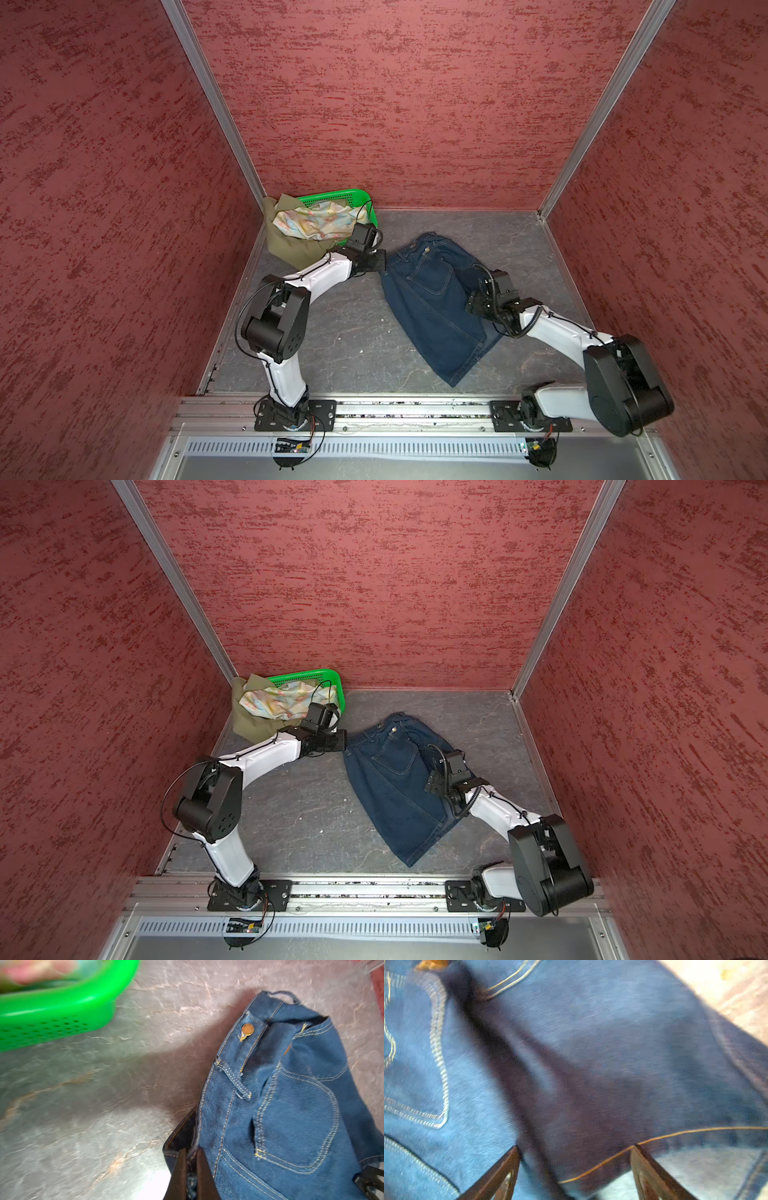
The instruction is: Fold and stack the skirts
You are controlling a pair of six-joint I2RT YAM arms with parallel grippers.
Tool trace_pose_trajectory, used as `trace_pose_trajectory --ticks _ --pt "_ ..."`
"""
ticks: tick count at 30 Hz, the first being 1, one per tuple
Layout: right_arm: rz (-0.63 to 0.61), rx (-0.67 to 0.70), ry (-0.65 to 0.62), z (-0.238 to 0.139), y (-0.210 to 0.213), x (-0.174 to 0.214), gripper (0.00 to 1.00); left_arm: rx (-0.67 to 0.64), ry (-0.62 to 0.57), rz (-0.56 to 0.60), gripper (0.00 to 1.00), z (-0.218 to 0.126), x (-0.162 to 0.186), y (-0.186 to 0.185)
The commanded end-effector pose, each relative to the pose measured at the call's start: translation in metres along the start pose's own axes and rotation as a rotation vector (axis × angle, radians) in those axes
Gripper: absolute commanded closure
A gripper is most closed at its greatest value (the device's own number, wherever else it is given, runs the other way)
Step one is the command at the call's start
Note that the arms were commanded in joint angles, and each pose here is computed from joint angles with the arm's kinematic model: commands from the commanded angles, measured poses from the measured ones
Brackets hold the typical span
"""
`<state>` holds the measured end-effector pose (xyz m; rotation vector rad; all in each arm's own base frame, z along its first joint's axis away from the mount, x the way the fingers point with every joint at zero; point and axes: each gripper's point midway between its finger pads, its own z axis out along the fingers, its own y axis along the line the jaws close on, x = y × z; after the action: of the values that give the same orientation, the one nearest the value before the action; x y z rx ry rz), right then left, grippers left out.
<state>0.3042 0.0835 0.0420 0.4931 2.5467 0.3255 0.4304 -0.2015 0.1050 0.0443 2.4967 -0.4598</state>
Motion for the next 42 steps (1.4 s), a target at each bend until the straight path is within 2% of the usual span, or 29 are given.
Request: trace_pose_trajectory --ticks 1,7,12,15,19,22,27,34,42 --pt "0.133 -0.08 -0.032 -0.001 0.004 -0.01 0.17 0.01 -0.023 -0.025 1.0 -0.002 0.0 0.007" --pt "0.253 -0.189 -0.013 0.004 0.017 -0.007 0.2 0.002 -0.011 -0.052 1.0 0.002 0.013 0.018" --pt "0.355 -0.27 -0.048 0.004 0.025 -0.014 0.32 0.003 -0.011 -0.054 1.0 0.001 0.016 0.019" --pt "0.411 -0.338 -0.096 -0.001 0.032 -0.027 0.48 0.004 -0.01 -0.053 1.0 0.001 0.017 0.019" --pt "0.451 -0.407 -0.183 -0.013 0.035 -0.052 0.83 0.006 -0.008 -0.053 1.0 0.0 0.019 0.019" --pt "0.461 -0.42 -0.236 -0.02 0.035 -0.073 1.0 0.006 -0.009 -0.052 1.0 -0.001 0.02 0.02" --pt "0.467 -0.415 -0.294 -0.024 0.026 -0.106 1.0 0.007 -0.005 -0.059 1.0 -0.002 0.025 0.023" --pt "0.468 -0.325 -0.398 -0.035 -0.015 -0.159 1.0 0.029 -0.004 -0.102 1.0 -0.005 0.034 0.028" --pt "0.471 -0.267 -0.403 -0.016 -0.052 -0.202 1.0 0.042 0.009 -0.135 1.0 -0.001 0.046 0.03"
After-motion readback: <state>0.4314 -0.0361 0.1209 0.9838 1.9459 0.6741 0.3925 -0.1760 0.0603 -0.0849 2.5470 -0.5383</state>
